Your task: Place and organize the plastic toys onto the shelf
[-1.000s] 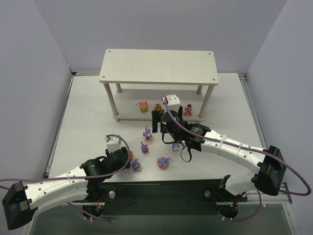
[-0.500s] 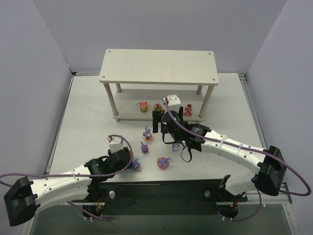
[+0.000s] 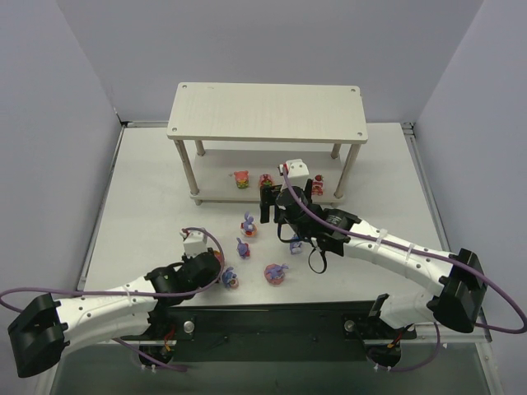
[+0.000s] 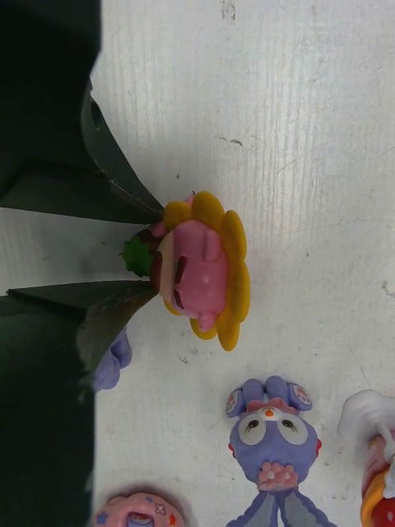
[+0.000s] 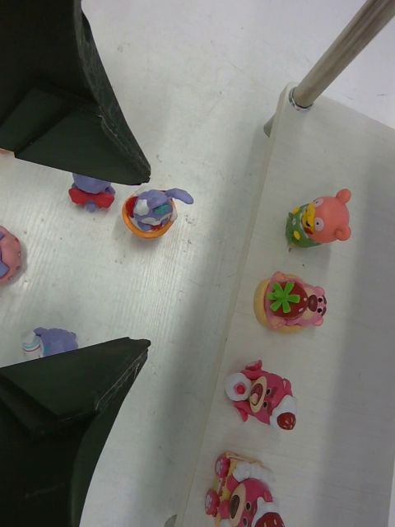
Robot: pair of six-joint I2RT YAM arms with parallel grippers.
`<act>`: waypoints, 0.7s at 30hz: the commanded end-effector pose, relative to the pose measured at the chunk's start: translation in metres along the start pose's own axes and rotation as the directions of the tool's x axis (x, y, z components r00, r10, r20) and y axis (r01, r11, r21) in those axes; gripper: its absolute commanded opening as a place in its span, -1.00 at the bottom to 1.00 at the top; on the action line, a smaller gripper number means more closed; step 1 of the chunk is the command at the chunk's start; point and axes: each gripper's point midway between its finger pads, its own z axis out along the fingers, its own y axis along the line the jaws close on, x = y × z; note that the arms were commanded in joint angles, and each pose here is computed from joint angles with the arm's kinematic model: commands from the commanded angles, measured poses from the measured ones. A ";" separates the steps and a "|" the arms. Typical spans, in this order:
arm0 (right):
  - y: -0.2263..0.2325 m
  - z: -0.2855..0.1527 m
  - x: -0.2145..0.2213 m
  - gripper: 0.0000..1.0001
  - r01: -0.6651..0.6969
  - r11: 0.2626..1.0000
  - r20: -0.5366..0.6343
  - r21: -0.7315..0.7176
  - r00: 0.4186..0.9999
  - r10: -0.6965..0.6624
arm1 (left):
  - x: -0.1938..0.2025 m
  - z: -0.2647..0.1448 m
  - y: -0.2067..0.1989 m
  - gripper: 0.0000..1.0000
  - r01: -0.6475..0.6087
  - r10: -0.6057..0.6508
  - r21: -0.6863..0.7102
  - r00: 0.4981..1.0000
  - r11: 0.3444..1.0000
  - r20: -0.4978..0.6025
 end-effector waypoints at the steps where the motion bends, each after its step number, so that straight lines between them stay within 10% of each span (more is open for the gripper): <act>1: -0.007 -0.006 -0.012 0.53 -0.033 0.999 0.042 0.020 0.999 0.032 | -0.009 0.001 -0.003 -0.35 0.042 -0.042 0.004 0.998 0.999 0.046; 11: -0.009 -0.007 -0.013 0.52 -0.039 0.999 0.048 0.022 0.998 0.038 | -0.012 0.000 -0.003 -1.00 0.049 -0.049 -0.004 0.997 0.999 0.054; 21: -0.011 -0.008 -0.013 0.52 -0.044 0.999 0.050 0.025 0.998 0.043 | -0.013 -0.001 -0.006 -1.00 0.067 -0.069 0.021 0.996 0.998 0.065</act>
